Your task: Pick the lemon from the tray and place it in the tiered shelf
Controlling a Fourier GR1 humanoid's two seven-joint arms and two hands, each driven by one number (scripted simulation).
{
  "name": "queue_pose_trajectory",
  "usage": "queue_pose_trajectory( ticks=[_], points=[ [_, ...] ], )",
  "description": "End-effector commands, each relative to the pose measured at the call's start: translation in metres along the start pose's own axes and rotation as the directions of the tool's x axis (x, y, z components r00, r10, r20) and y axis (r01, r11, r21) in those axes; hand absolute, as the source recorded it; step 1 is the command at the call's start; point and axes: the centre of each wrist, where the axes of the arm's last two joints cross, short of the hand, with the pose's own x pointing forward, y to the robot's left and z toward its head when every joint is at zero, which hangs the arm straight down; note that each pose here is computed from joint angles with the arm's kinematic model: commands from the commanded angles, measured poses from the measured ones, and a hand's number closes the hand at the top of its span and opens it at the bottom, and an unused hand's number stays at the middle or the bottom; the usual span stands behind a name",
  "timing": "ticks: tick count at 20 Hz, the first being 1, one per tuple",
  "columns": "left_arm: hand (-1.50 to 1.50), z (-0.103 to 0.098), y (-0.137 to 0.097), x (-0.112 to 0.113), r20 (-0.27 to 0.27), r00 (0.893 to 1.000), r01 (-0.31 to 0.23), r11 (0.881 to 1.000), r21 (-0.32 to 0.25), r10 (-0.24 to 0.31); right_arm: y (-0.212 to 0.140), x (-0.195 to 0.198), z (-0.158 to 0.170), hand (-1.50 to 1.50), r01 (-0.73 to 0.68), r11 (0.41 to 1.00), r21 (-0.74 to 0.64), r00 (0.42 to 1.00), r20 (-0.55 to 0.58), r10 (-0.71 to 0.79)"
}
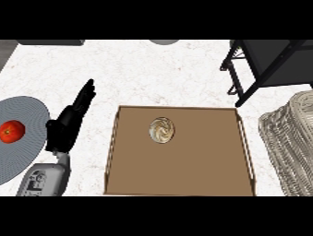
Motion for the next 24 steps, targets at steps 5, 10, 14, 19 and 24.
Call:
queue_pose_trajectory(
  ticks=[5, 10, 14, 19, 24],
  points=[
    [0.0, -0.001, 0.01, -0.003, -0.025, 1.0, 0.002, 1.0, 0.023, -0.001, -0.013, -0.014, -0.009, -1.5, 0.146, 0.989, -0.021, 0.987, -0.064, -0.147],
    [0.0, -0.003, -0.015, -0.001, -0.01, 1.0, -0.009, 1.0, 0.017, 0.009, -0.021, 0.004, -0.005, -1.5, 0.238, 0.971, 0.03, 0.97, -0.068, -0.235],
    [0.0, 0.007, -0.005, -0.009, -0.008, 1.0, 0.008, 1.0, 0.012, -0.008, -0.035, 0.001, -0.012, -1.5, 0.286, 0.956, 0.069, 0.957, -0.07, -0.281],
    [0.0, -0.004, -0.003, -0.01, -0.006, 1.0, 0.007, 1.0, 0.003, -0.007, -0.058, 0.004, -0.03, -1.5, 0.434, 0.898, -0.066, 0.893, -0.099, -0.439],
    [0.0, 0.009, -0.012, -0.006, -0.006, 1.0, -0.002, 1.0, 0.027, 0.003, -0.119, -0.002, -0.049, -1.5, 0.533, 0.817, -0.221, 0.813, -0.134, -0.566]
  ],
)
